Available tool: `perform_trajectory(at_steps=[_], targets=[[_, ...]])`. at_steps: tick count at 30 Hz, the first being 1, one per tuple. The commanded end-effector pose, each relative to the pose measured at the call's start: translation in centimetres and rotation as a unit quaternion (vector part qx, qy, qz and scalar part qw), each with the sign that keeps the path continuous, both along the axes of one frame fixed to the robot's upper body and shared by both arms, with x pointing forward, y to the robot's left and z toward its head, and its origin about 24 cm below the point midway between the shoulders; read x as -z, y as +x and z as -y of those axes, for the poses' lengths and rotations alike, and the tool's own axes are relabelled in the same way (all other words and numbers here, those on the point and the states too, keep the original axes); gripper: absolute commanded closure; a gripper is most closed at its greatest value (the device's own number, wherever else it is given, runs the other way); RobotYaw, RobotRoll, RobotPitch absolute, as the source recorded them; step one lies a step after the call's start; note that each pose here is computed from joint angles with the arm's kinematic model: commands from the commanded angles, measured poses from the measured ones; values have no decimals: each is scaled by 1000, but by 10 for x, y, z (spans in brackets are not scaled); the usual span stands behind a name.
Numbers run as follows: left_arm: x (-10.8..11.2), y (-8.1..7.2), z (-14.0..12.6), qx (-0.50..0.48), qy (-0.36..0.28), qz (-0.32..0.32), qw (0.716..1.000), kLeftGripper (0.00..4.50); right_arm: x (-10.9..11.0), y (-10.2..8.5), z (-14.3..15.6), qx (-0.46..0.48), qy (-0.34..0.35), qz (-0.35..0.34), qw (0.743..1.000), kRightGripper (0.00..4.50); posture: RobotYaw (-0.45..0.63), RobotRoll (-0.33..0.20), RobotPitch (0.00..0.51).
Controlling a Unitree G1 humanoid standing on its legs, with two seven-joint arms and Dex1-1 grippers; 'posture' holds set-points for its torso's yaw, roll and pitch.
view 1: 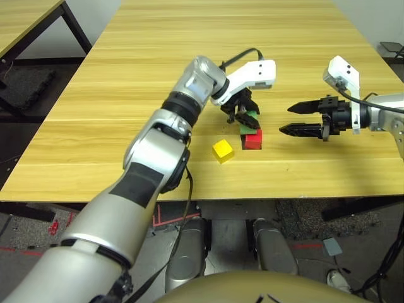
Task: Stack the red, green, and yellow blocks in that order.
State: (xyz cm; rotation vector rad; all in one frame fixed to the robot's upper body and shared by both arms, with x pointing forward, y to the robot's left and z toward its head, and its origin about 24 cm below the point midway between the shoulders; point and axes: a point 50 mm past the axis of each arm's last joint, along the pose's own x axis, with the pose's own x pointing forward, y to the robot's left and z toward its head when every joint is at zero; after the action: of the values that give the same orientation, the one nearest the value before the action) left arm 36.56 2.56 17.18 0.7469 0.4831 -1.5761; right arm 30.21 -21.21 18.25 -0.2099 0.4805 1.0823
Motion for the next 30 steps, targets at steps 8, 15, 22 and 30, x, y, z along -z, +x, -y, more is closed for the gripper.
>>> perform_trajectory(at_steps=[8,15,22,30], targets=[[12,-4,6,-4,11,4,1000,2391,1,-3,-1,9,12,6,1000,0,16,-142,60],[11,-7,14,12,8,8,1000,2392,2,-2,-2,10,14,6,1000,0,13,-137,64],[-2,-14,22,10,-20,25,999,334,4,-2,-2,13,17,5,1000,0,47,-134,62],[-38,-29,2,-125,-102,17,987,15,5,0,-1,14,18,4,1000,0,97,-125,72]])
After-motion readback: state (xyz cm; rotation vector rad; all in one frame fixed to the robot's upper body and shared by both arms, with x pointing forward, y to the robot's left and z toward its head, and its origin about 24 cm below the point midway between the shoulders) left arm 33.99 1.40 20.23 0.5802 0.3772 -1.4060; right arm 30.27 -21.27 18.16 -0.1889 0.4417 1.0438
